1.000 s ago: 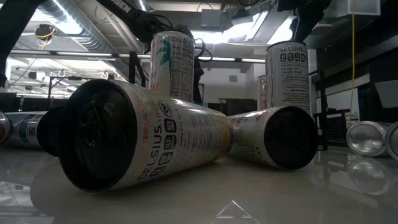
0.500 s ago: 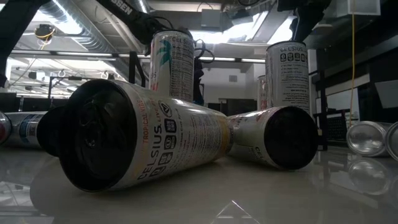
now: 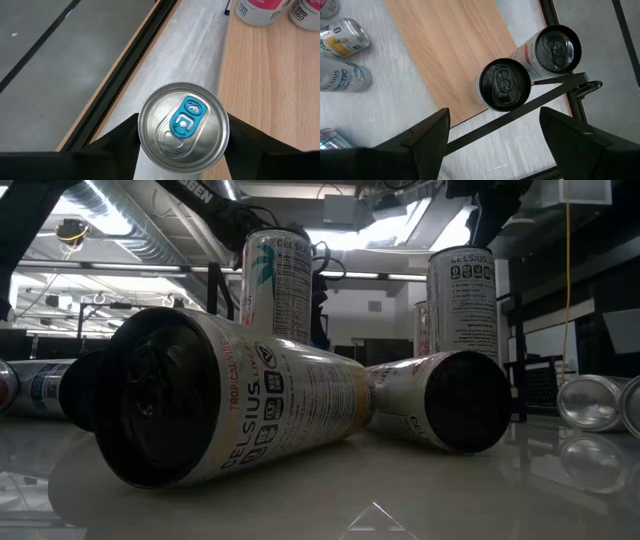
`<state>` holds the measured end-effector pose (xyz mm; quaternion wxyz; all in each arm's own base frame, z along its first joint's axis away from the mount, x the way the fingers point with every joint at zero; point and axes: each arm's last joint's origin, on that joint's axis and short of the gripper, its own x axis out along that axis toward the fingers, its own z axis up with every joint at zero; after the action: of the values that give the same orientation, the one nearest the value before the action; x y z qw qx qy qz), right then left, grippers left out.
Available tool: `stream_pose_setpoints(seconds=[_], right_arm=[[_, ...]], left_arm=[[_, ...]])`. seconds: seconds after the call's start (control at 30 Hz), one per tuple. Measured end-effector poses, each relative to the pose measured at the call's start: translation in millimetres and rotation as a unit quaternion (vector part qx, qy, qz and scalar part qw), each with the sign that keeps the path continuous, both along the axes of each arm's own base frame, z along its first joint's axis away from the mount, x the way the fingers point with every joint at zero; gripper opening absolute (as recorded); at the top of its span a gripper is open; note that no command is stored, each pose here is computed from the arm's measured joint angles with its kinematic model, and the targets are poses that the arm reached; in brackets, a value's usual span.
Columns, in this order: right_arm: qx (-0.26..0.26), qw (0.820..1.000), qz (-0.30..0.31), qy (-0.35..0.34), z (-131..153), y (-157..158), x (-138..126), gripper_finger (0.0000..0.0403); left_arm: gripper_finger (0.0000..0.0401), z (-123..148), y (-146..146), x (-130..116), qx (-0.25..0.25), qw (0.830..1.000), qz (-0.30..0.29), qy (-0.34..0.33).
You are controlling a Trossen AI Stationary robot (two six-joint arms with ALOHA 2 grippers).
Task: Place canned beverage on shelf
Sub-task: Put the blue soda can on the shelf
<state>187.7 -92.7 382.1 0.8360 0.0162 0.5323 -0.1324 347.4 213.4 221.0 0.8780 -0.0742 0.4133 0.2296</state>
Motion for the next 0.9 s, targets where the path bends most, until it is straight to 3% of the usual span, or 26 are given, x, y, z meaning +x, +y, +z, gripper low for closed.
stream_pose_setpoints(seconds=[0.37,0.6,0.9], right_arm=[[0.0,1.0,0.0,0.0,0.0,0.0,0.0,0.0303],[0.0,1.0,0.0,0.0,0.0,0.0,0.0,0.0303],[0.0,1.0,0.0,0.0,0.1,0.1,0.0,0.0303]], left_arm=[[0.0215,13.0,-4.6,-7.5,0.011,1.0,-0.011,0.002],[0.0216,47.0,-13.8,-22.3,0.024,0.999,-0.011,-0.021],[0.0218,73.4,-32.6,-42.0,0.005,1.0,-0.018,-0.016]])
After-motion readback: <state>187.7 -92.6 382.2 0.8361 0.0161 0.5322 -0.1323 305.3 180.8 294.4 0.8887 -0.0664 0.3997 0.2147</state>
